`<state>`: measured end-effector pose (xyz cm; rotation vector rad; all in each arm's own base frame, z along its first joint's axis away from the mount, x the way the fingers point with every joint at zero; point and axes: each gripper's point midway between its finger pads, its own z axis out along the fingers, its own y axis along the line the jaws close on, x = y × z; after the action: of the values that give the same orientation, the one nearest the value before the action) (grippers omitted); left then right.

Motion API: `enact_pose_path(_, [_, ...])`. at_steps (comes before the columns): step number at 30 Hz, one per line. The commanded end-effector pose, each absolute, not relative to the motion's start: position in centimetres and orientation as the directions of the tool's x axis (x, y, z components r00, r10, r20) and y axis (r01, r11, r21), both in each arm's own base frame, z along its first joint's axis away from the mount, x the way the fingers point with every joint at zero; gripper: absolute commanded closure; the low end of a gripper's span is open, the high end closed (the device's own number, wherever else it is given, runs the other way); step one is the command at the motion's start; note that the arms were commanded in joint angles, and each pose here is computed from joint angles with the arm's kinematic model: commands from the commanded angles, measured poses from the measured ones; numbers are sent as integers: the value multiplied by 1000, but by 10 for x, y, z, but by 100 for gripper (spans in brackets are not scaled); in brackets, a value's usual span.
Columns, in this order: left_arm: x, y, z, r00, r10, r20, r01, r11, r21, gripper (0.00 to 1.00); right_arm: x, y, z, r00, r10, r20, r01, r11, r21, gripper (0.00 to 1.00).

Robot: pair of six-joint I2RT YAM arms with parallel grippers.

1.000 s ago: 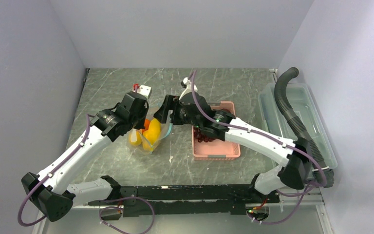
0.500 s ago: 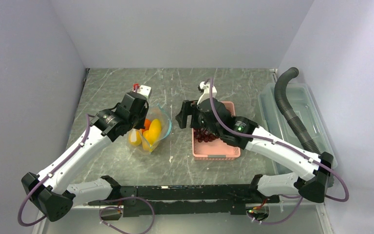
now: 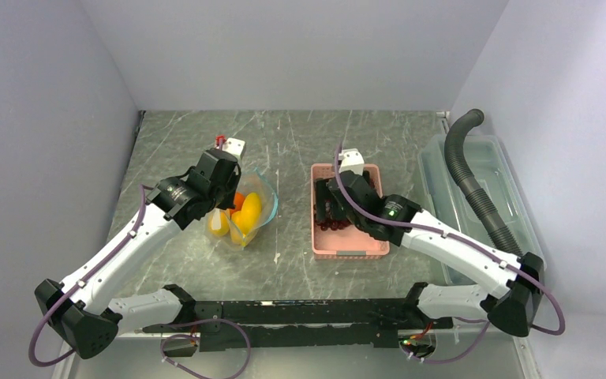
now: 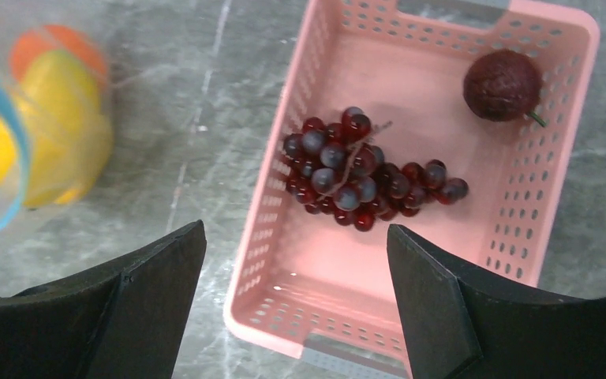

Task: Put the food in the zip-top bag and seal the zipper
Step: Place the fake fruit in the zipper food storage bag, then pick up the fake fruit from the bin.

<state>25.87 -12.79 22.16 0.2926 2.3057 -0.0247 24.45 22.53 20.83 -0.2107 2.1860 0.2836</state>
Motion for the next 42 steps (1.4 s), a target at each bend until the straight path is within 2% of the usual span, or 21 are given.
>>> enact_pose_path(1, [266,-131,226,-634,198,-748,220,973,72,100,252,208,188,-616,-68,-785,-213,974,82,11])
enact_pose_path(10, [267,-132,222,-643,207,-737,222,972,79,100,267,197,137,-716,-116,-688,-212,976,57,10])
enact_pose_path(26, [267,-133,221,-645,209,-735,225,971,78,100,296,212,88,-787,-163,-595,-254,965,70,4])
enact_pose_path(42, [266,-134,221,-646,209,-734,230,970,74,100,302,207,35,-870,-89,-485,-135,989,61,5])
